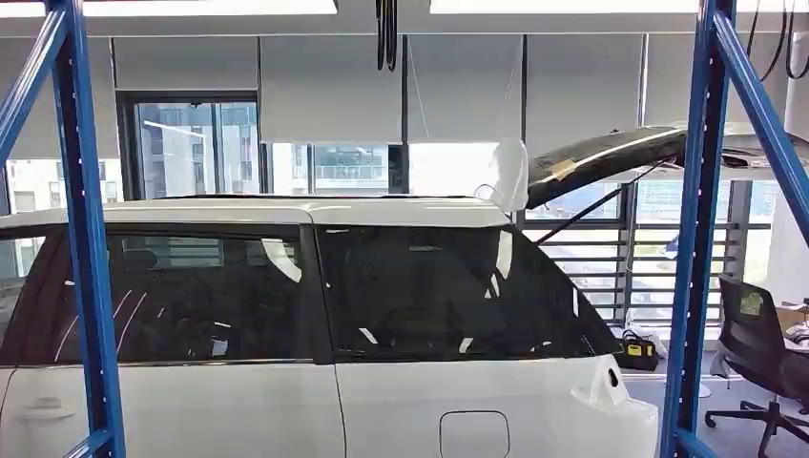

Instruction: Take the parts from the cabinet and place them on the table.

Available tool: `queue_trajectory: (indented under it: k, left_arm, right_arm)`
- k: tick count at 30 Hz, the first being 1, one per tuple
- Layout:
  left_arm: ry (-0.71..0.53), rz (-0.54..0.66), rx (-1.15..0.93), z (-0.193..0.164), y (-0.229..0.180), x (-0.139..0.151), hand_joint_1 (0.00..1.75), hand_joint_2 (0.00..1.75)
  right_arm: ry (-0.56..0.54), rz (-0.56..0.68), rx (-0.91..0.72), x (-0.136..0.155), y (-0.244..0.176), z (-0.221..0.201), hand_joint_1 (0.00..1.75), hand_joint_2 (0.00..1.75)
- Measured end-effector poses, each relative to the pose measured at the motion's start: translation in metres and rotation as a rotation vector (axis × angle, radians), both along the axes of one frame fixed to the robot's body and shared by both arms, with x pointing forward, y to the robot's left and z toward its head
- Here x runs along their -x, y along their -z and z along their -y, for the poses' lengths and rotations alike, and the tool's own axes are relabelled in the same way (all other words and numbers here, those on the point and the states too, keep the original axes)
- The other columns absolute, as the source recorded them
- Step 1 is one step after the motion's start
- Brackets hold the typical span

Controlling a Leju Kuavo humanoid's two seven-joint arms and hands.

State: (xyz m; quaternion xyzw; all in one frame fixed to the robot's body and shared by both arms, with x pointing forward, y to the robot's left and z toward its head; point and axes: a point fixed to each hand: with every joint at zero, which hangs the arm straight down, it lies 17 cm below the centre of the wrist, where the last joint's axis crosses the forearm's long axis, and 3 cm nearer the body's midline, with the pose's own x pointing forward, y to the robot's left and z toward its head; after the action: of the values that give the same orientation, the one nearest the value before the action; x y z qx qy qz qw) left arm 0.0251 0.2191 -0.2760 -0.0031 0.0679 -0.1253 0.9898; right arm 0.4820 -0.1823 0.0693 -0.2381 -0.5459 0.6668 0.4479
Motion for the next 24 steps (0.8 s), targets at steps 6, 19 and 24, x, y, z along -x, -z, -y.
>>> queue_trajectory:
  k: [6, 19, 24]
  left_arm:
    - [0.003, 0.000, 0.005, 0.002, 0.000, 0.000, 0.00, 0.00]
    - [0.032, 0.001, 0.005, 0.003, 0.000, 0.000, 0.00, 0.00]
    - [0.039, 0.002, 0.008, 0.005, -0.001, 0.000, 0.00, 0.00]
  right_arm:
    - [-0.016, 0.021, -0.014, -0.007, -0.010, -0.022, 0.00, 1.75]
    - [-0.021, 0.078, 0.002, -0.038, -0.053, -0.053, 0.00, 1.75]
    - [-0.019, 0.083, 0.015, -0.049, -0.065, -0.067, 0.00, 1.75]
